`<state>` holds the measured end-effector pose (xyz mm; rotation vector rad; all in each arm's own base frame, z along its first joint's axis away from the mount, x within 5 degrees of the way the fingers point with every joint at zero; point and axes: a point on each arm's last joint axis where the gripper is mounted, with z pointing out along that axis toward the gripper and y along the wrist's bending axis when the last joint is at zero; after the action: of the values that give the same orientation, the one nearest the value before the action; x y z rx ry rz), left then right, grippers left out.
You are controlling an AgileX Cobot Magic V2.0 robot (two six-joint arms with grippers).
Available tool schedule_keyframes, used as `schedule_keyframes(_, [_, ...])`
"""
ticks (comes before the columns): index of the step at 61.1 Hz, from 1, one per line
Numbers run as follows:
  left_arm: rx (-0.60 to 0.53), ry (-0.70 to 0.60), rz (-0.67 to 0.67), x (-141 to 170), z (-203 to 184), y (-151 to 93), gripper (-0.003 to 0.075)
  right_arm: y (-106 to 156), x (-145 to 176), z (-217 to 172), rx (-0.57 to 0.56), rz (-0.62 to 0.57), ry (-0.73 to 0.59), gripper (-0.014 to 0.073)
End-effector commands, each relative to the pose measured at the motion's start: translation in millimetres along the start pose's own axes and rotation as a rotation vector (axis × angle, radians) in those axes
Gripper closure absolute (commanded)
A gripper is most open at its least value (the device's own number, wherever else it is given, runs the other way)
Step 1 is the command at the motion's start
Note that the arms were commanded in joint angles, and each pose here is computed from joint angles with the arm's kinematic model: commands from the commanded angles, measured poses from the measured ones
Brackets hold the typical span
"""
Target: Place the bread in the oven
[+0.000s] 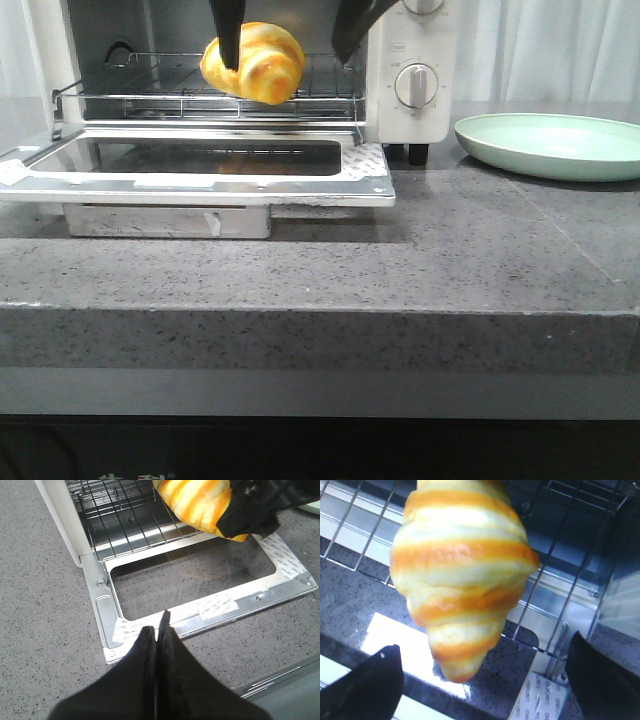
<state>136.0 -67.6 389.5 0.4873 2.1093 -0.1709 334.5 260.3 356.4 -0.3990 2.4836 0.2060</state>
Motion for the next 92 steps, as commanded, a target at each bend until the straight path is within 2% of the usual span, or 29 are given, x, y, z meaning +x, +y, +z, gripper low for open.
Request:
schedule_keyframes(1, [0.001,-0.095,-0.003,-12,-7,1,0.0741,0,-9,-52,-0.039,-0.024,-0.123,-0.0069])
schedule_keyframes(12, [0.001,-0.095,-0.003,-12,-7,1,0.0741,-5,6,-78,-0.043,-0.095,-0.124,-0.0069])
schedule_keyframes(25, [0.001,-0.095,-0.003,-12,-7,1,0.0741,-38,37,-106,-0.002,-0.102,-0.136,-0.0069])
schedule_keyframes(36, [0.001,-0.093,-0.003,-12,-7,1,0.0741,-79,71,-137,0.027,-0.041,-0.238,-0.0069])
schedule_keyframes(45, [0.001,-0.093,-0.003,-12,-7,1,0.0741,-116,107,-158,0.086,0.037,-0.309,-0.0069])
schedule_keyframes(53, [0.001,-0.093,-0.003,-12,-7,1,0.0741,-138,142,-172,0.145,0.095,-0.336,-0.0069])
schedule_keyframes(64, [0.001,-0.095,-0.003,-12,-7,1,0.0741,-145,188,-190,0.163,0.096,-0.382,-0.0069])
schedule_keyframes(75, [0.001,-0.095,-0.003,-12,-7,1,0.0741,-147,221,-198,0.163,0.102,-0.402,-0.0069])
schedule_keyframes(92, [0.001,-0.095,-0.003,-12,-7,1,0.0741,-148,232,-198,0.165,0.104,-0.398,-0.0056])
